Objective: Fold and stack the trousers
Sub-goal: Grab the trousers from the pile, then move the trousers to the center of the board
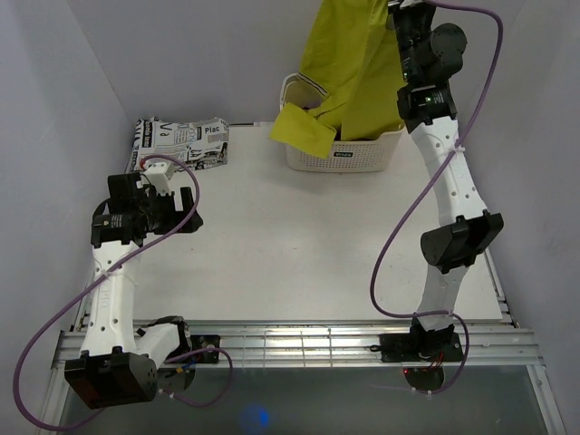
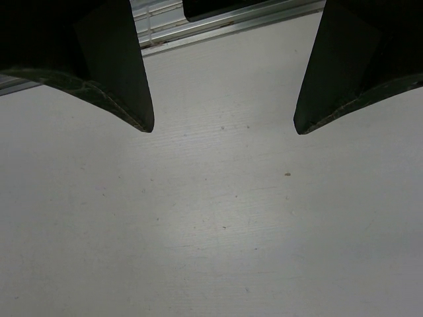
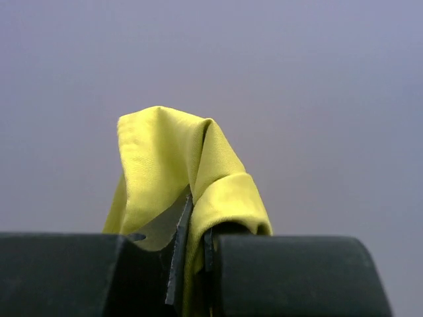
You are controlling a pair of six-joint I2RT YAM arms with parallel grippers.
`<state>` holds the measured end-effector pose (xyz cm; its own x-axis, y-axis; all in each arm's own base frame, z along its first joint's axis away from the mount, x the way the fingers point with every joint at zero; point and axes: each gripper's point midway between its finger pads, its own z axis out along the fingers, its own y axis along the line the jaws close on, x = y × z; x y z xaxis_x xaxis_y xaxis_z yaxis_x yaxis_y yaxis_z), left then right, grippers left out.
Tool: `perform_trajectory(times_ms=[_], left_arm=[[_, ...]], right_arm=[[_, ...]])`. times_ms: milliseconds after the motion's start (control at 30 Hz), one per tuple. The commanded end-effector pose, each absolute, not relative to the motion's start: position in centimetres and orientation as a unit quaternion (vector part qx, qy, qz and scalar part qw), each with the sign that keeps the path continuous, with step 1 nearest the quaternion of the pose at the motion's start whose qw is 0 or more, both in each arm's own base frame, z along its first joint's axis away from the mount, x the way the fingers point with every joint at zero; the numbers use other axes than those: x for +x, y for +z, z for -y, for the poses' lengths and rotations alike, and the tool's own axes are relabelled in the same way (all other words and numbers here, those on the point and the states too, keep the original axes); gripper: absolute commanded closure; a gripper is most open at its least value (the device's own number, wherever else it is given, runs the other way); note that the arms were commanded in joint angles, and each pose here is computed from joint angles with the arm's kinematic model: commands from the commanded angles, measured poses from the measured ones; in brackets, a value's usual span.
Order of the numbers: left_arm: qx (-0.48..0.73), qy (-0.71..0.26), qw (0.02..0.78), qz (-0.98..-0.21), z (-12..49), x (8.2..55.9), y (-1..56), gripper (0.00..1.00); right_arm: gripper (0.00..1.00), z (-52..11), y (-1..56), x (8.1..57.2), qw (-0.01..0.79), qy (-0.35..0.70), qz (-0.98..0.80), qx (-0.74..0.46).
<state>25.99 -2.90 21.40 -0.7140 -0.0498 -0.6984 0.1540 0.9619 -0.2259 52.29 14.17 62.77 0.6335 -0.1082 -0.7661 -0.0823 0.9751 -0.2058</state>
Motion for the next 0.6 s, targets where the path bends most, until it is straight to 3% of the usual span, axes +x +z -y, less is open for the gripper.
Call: perform_trajectory(times_ms=[0,300,367,400,467,533,567], left_arm=[[0.022,-0.128,0.405,-0.905,2.6,27.0,23.3,0.02],[0.022,-0.133,0.411,-0.902,2.7,27.4,24.0,0.02],[0.022,-0.135,0.409,-0.902,2.8,27.4,23.9,0.02],[0.021,-0.136,0.407,-0.903,2.8,27.4,23.8,0.02],[0.021,-0.138,0.405,-0.904,2.8,27.5,23.6,0.02],[0.023,-0.140,0.404,-0.904,2.9,27.6,23.5,0.02],[0.024,-0.141,0.402,-0.904,2.9,27.6,23.3,0.02]], right_arm=[[0.92,-12.4,75.1,38.6,0.964,0.024,-0.247,-0.097],[0.92,-14.1,76.8,26.7,0.949,0.132,-0.227,-0.173],[0.92,-15.9,72.4,28.5,0.923,0.151,-0.283,-0.213],[0.92,-15.4,71.9,26.4,0.920,0.154,-0.284,-0.223],[0.92,-17.1,64.3,29.4,0.876,0.165,-0.372,-0.257],[0.92,-16.6,60.4,27.9,0.859,0.161,-0.401,-0.274],[0.92,-17.5,53.3,30.1,0.817,0.167,-0.471,-0.287]])
